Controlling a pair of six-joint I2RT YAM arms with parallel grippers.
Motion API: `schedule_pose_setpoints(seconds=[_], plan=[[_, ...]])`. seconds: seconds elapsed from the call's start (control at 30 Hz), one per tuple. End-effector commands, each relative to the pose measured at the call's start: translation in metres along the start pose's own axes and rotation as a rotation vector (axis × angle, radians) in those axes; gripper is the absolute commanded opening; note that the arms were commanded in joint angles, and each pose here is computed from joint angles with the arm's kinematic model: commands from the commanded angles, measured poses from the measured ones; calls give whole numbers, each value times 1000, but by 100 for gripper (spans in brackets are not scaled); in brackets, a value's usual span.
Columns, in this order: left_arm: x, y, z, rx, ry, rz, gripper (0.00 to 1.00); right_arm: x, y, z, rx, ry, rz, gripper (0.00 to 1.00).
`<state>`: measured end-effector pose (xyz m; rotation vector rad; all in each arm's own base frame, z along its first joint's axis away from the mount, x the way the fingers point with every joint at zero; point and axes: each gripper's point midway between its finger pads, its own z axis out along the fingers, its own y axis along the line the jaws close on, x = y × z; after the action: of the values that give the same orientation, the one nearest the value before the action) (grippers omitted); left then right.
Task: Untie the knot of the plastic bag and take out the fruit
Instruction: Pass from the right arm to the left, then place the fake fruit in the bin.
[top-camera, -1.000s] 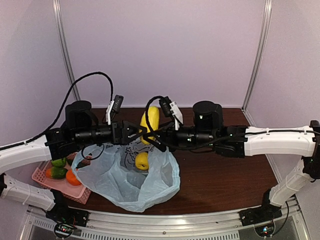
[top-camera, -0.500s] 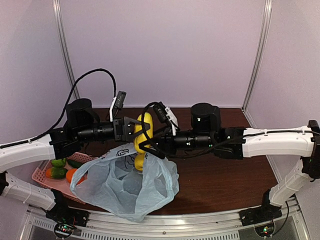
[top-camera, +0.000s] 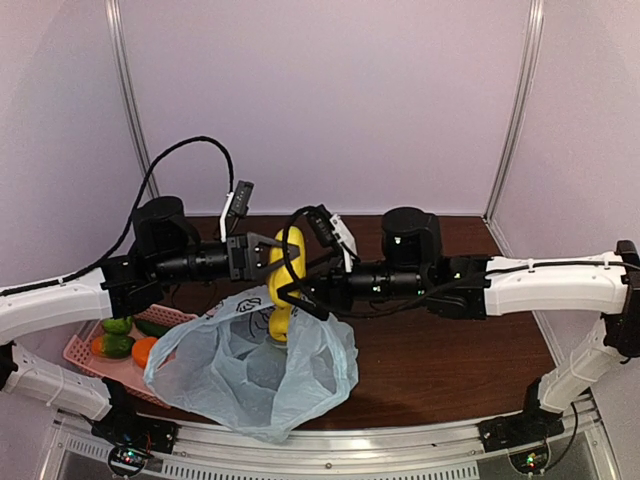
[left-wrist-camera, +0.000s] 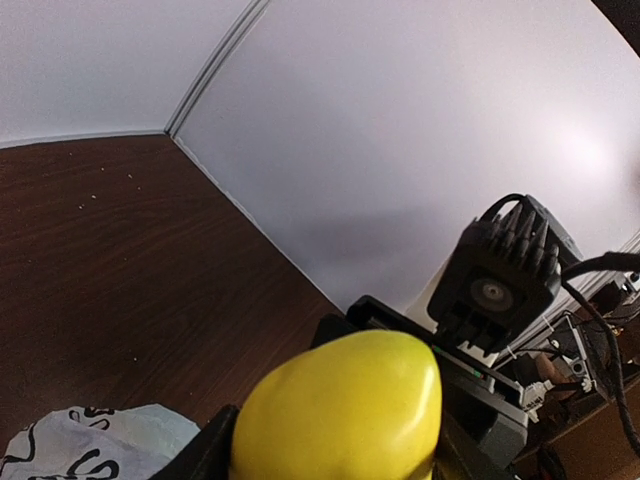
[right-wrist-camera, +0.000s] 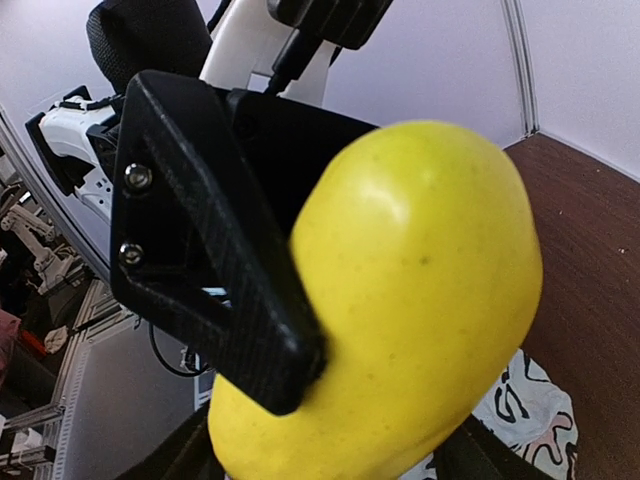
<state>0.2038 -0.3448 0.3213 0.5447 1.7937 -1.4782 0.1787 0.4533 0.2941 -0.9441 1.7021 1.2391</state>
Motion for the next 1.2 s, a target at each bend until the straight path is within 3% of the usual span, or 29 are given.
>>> schedule_pose_setpoints(seconds=[0.0,0.2,0.33,0.53,0.8,0.9,1.03,1.17], plan=[[-7,-2,-2,-6,-24,12,52,-12,3,-12,24,-55,-16,75],[-24,2,-12,-59,-54,36,50,-13,-10,-31,121,-64,-12,90],[-35,17,-23,-155,-44,51,49,-11,-28,-49,249,-63,-16,93],[-45,66,-64,-365,-37,4,48,19,-46,-50,342,71,-15,85],[-45,139,-168,-758,-142,-118,44,46,-39,-31,298,155,14,75],[-31,160,-206,-909,-191,-176,49,50,-37,-24,296,174,8,71],[-4,179,-242,-1047,-233,-262,48,53,-36,-18,296,186,0,56],[29,197,-265,-1157,-273,-354,47,52,-34,-15,280,179,-1,25]])
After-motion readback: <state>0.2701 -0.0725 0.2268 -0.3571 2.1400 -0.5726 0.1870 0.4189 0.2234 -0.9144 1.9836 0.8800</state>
